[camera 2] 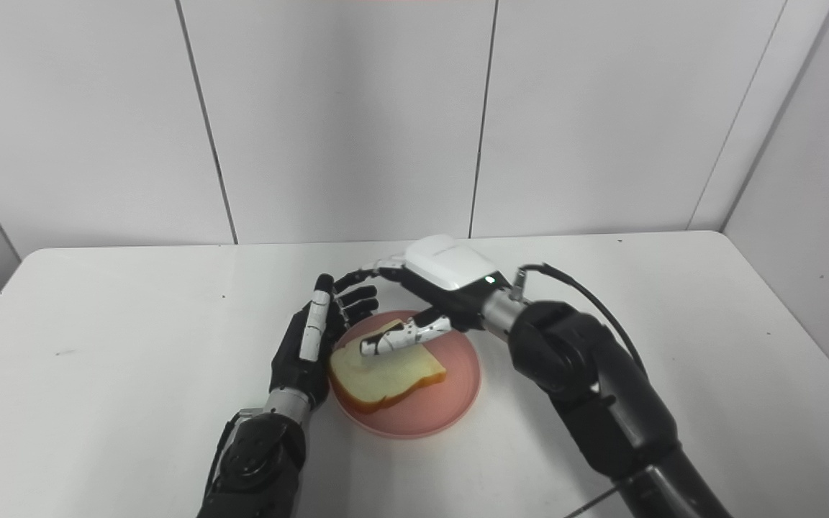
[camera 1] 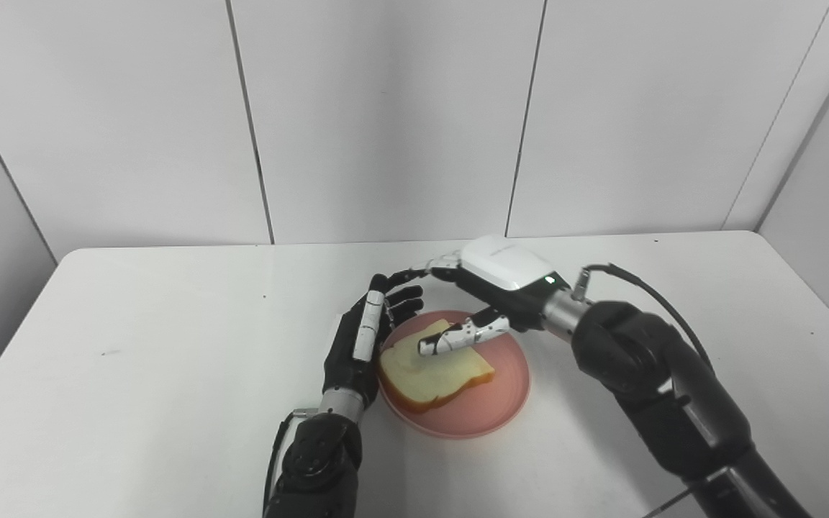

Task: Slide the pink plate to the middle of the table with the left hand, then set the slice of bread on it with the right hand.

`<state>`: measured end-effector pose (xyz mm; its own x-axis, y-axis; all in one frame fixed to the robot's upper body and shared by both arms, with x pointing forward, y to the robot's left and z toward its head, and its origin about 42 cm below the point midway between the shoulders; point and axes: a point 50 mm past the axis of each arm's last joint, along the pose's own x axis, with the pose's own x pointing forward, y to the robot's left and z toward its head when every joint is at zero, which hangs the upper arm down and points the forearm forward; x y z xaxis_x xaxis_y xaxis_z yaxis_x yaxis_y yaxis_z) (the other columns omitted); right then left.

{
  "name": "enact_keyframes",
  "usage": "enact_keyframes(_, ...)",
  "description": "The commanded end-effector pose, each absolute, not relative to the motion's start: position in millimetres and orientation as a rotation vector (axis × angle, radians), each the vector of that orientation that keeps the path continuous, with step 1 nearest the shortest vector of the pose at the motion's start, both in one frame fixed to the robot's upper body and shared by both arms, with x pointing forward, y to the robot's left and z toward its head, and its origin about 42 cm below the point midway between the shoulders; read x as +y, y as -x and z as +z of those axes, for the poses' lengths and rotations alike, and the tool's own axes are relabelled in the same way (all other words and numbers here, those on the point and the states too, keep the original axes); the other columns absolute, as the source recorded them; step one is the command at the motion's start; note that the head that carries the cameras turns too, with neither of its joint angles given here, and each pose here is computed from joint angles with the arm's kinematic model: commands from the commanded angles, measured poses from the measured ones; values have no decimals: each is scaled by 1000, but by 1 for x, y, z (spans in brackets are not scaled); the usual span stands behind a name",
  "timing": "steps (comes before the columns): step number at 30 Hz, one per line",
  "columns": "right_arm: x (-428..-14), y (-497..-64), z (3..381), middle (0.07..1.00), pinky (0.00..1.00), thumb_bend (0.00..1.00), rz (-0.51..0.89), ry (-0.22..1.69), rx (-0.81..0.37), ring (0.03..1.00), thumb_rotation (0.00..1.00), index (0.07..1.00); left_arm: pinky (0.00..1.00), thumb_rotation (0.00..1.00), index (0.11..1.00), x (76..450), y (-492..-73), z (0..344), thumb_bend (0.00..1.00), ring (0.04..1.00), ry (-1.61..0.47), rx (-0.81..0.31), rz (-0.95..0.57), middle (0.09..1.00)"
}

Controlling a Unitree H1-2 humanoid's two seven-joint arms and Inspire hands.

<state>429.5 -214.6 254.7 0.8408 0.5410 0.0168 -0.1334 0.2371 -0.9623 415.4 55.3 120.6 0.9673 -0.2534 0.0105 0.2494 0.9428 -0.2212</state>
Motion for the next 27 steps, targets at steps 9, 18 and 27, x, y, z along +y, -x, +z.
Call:
enact_keyframes(9, -225, -421, 210, 801, 707, 765, 62, 482, -328, 789, 1000, 819, 946, 900, 910, 70, -397, 87, 830, 954, 179, 144, -140, 952)
enact_keyframes(18, -227, -394, 160, 827, 767, 645, -168, 280, -241, 823, 1000, 828, 1000, 903, 953, 74, -392, 89, 815, 1000, 137, 98, -94, 998)
enact_keyframes(27, -223, -378, 139, 857, 802, 582, -224, 199, -230, 844, 1000, 833, 1000, 919, 947, 76, -391, 90, 851, 1000, 107, 95, -96, 1000)
